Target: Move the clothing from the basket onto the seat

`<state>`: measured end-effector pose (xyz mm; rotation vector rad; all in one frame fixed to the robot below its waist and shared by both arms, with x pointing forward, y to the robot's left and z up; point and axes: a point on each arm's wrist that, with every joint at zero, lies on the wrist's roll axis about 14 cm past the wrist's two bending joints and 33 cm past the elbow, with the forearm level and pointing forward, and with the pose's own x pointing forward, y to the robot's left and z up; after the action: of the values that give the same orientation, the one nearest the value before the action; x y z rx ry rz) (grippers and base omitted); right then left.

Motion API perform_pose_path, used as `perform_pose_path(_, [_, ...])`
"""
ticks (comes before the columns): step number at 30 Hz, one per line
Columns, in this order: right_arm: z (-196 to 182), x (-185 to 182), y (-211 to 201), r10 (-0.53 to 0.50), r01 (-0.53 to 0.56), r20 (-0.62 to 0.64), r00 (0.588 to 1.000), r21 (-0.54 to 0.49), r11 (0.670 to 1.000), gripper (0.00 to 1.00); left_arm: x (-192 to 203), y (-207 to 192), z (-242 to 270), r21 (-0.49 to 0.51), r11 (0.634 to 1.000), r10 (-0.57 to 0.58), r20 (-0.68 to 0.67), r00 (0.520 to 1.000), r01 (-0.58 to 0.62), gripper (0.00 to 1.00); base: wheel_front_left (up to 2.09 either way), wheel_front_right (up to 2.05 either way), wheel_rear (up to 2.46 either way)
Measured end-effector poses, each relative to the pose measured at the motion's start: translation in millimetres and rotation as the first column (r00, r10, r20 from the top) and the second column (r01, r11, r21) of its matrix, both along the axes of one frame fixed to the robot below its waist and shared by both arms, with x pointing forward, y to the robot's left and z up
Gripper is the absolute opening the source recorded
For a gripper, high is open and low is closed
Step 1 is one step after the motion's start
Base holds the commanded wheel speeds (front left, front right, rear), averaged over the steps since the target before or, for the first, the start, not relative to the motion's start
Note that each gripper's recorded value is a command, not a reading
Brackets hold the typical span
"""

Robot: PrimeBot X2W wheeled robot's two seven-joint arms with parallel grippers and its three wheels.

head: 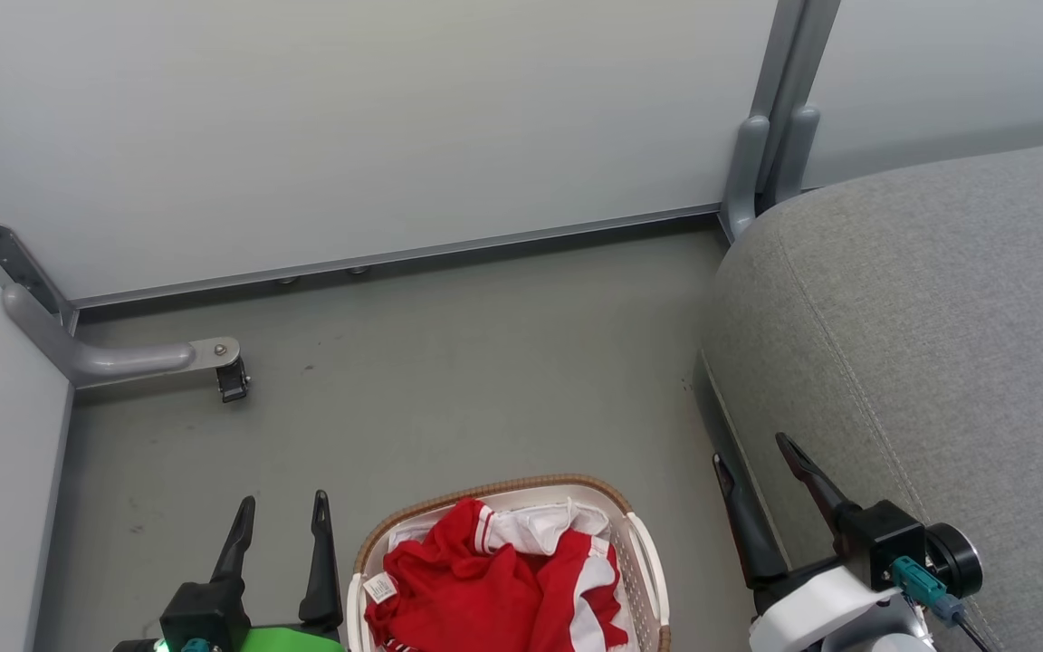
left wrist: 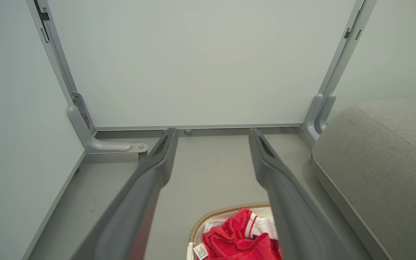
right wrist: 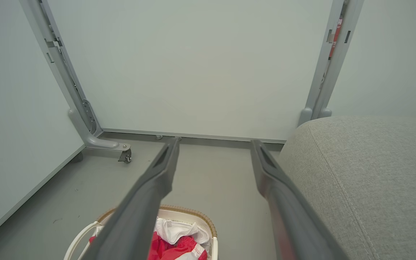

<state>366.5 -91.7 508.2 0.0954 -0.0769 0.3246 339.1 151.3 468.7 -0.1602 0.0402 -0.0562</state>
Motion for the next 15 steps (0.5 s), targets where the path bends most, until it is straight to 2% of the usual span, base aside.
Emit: perform_pose_path(15, [-3.6, 5.2, -5.5, -0.017, 0.017, -0.011, 1.000, 0.004, 1.000, 1.00, 3.6, -6.9, -3.2, 0.013, 1.000, -0.028, -0.009, 1.000, 0.028, 1.00, 0.00, 0.00, 0.00])
